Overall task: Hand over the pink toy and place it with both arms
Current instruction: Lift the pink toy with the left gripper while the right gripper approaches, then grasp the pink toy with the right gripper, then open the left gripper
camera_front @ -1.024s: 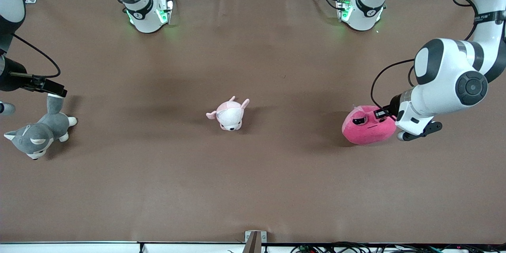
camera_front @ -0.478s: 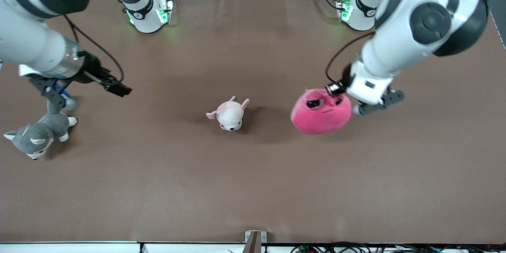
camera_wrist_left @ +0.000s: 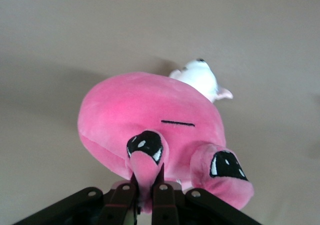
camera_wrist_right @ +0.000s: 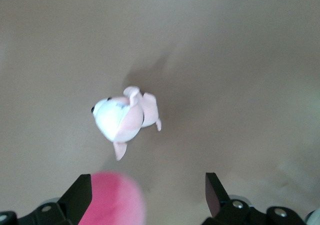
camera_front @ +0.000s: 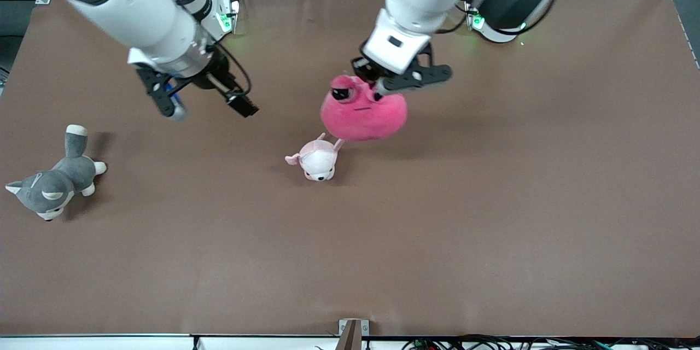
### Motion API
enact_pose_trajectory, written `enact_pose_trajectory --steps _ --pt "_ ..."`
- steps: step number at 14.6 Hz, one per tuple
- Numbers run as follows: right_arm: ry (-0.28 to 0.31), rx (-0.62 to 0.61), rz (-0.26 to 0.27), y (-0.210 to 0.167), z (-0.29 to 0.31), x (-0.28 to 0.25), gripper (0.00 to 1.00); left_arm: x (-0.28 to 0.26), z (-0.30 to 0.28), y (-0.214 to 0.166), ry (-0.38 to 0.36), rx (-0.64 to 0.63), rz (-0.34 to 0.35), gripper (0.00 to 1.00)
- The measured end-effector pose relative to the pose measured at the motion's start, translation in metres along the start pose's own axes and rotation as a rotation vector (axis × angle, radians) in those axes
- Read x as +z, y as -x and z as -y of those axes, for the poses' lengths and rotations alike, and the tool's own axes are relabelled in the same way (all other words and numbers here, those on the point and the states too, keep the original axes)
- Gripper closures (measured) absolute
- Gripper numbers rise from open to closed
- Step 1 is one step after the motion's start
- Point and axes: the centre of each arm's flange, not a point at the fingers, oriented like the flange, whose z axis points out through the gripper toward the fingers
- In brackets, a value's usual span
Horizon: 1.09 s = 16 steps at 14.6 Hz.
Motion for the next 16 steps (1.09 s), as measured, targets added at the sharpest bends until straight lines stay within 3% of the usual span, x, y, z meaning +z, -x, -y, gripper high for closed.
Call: enact_pose_trajectory --steps 6,16 --pt "-0.006 0.05 0.001 0.06 0.01 0.021 0.04 0.031 -0.03 0.039 -0.002 0.041 0.03 0.9" --pt "0.026 0.078 -0.002 0.101 0.015 0.061 0.06 0.034 -0.032 0.038 -0.003 0.037 0.032 0.9"
